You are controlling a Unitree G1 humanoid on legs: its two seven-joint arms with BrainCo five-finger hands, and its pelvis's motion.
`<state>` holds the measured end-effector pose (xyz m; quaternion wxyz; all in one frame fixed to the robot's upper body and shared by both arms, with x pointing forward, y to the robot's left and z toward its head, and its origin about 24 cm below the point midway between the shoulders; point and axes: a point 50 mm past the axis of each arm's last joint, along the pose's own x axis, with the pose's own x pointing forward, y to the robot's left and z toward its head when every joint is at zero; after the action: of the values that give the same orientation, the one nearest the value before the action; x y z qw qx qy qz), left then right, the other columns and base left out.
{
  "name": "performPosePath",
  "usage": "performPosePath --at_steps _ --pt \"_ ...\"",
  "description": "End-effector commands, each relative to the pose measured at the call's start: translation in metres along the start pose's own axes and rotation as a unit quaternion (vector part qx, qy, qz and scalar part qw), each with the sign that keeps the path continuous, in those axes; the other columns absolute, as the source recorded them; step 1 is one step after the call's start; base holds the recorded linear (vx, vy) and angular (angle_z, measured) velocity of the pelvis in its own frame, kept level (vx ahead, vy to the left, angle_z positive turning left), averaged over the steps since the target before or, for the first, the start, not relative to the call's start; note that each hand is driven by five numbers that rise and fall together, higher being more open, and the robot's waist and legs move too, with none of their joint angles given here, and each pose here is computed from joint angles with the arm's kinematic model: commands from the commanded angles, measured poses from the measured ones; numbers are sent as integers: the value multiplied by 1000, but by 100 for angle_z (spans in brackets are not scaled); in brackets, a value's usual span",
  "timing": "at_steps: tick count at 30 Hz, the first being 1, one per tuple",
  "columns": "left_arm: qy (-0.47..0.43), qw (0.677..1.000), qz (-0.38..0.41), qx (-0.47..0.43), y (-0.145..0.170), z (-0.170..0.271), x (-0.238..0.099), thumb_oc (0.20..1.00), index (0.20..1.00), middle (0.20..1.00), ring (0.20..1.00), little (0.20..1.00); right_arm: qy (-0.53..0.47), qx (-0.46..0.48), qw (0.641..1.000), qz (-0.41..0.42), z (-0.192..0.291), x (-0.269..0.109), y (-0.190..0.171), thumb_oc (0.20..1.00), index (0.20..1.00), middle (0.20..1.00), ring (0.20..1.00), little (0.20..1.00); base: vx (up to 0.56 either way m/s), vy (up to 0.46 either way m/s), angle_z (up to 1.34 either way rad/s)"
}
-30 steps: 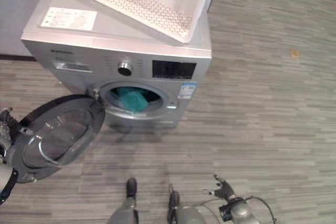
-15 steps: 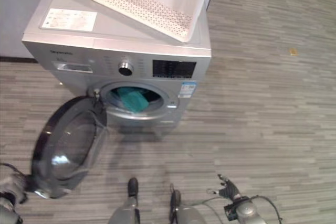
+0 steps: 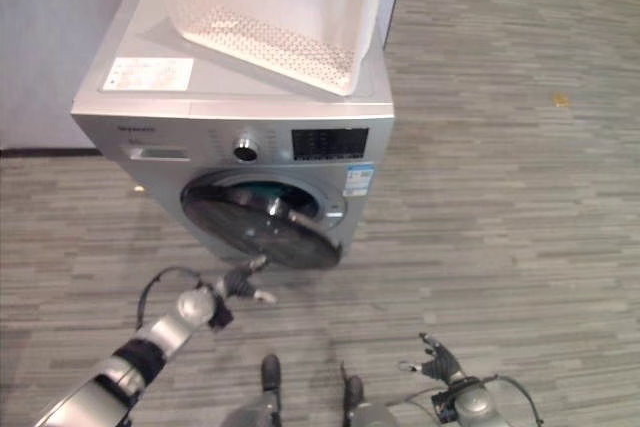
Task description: Grab the laundry basket,head to the washer,open it,put in the laundry and shut it.
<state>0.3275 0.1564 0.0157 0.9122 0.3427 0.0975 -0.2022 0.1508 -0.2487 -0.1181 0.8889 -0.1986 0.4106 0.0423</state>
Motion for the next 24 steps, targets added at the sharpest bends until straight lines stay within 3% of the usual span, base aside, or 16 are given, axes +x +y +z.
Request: performPosePath --at_steps 1,3,8,9,13,16,21,24 --pt "-166 983 66 -46 35 56 -10 1000 1000 1000 1000 1000 -12 -8 1000 -19 1 -1 -1 1000 1000 1000 1000 1000 40 -7 -28" --pt "-196 966 72 -152 34 46 -32 1000 1000 1000 1000 1000 -9 3 1000 -10 -2 -2 6 1000 1000 1000 1000 1000 55 -17 -38" --pt "-190 942 76 -265 22 20 -54 1000 1000 1000 1000 1000 5 22 1000 -1 -12 -5 14 1000 1000 1000 1000 1000 37 -25 -14" --pt "-176 914 95 -352 13 0 -65 1000 1000 1000 1000 1000 7 43 999 2 -17 -7 20 1000 1000 1000 1000 1000 22 -64 -3" --pt "-83 851 175 -488 -12 -69 -104 1000 1000 1000 1000 1000 29 105 994 -9 -32 -12 30 1000 1000 1000 1000 1000 -15 -84 33" --pt "21 845 218 -487 -31 -118 -143 1000 1000 1000 1000 1000 38 126 991 -22 -39 -15 27 1000 1000 1000 1000 1000 -44 -46 29" --pt "80 829 261 -489 -41 -146 -164 1000 1000 1000 1000 1000 52 142 988 -33 -47 -17 29 1000 1000 1000 1000 1000 -43 -45 21" --pt "215 802 296 -472 -70 -185 -192 1000 1000 1000 1000 1000 94 156 982 -45 -67 -24 36 1000 1000 1000 1000 1000 -100 -74 24"
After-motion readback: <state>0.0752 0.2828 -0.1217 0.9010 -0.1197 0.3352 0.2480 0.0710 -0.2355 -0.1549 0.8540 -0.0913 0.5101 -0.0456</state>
